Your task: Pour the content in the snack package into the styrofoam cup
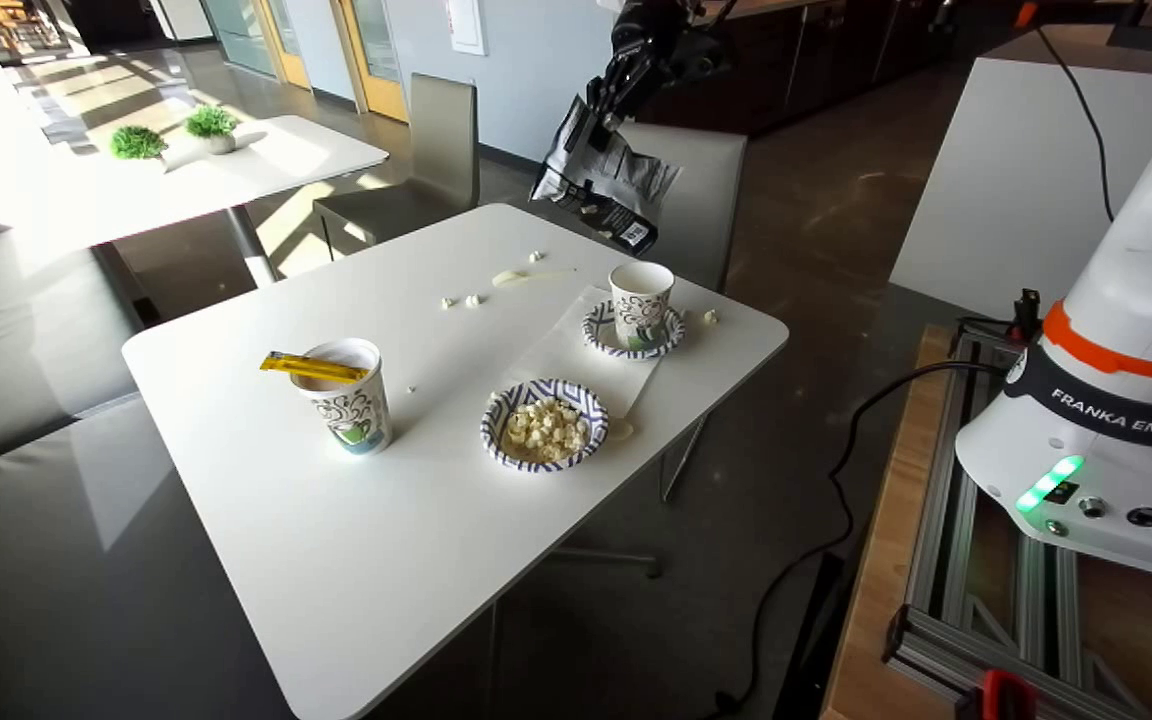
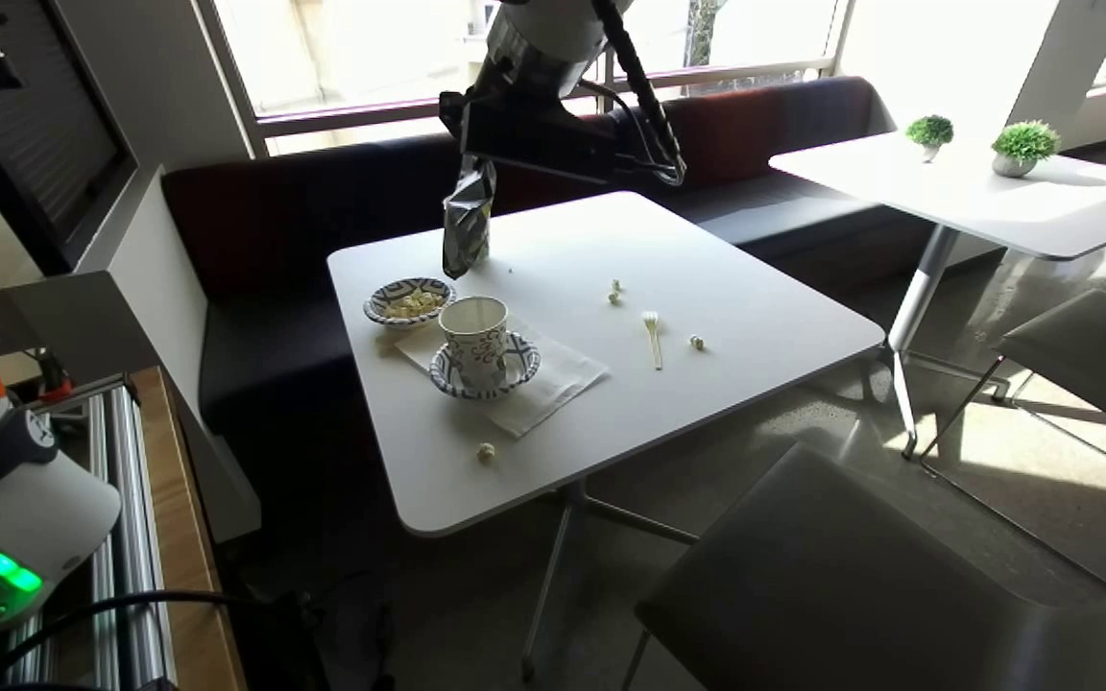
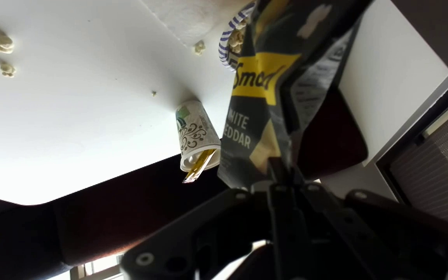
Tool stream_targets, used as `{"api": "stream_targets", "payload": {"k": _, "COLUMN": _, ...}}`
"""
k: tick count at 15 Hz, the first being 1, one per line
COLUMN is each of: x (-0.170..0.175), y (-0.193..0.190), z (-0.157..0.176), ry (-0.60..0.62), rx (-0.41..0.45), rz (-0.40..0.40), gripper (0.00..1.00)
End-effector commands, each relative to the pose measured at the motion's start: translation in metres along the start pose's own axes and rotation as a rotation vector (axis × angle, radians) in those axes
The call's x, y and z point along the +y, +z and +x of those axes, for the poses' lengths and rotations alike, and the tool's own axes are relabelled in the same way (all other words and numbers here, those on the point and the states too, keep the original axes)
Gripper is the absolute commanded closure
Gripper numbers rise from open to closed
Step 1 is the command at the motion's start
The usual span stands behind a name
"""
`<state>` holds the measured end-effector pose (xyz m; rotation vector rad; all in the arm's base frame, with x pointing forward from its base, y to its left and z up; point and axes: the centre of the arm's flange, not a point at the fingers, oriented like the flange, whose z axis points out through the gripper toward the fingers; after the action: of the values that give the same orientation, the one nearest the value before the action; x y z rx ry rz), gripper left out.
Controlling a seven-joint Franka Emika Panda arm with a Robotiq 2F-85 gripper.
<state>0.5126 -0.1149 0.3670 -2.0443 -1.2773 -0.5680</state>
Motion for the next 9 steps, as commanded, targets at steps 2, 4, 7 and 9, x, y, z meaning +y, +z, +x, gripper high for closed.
{"api": "stream_targets", "payload": {"k": 2, "x": -0.002, "y": -0.004, "z": 0.002, "ry": 0.023, "rx": 0.037, "rz": 0.133, "gripper": 1.00}}
{"api": "stream_targets", "payload": {"k": 4, "x": -0.003, "y": -0.001, "z": 0.002, "ry": 0.014, "rx": 0.030, "rz": 0.125, "gripper": 1.00}}
{"api": "stream_targets", "payload": {"k": 7, "x": 0.006, "y": 0.003, "z": -0.001, "ry": -0.020, "rx": 0.019, "rz": 0.048, "gripper": 1.00}}
{"api": "stream_targets", "payload": {"k": 9, "x": 0.008, "y": -0.006, "z": 0.002, "ry": 0.016, "rx": 0.081, "rz": 0.148, "gripper": 1.00}}
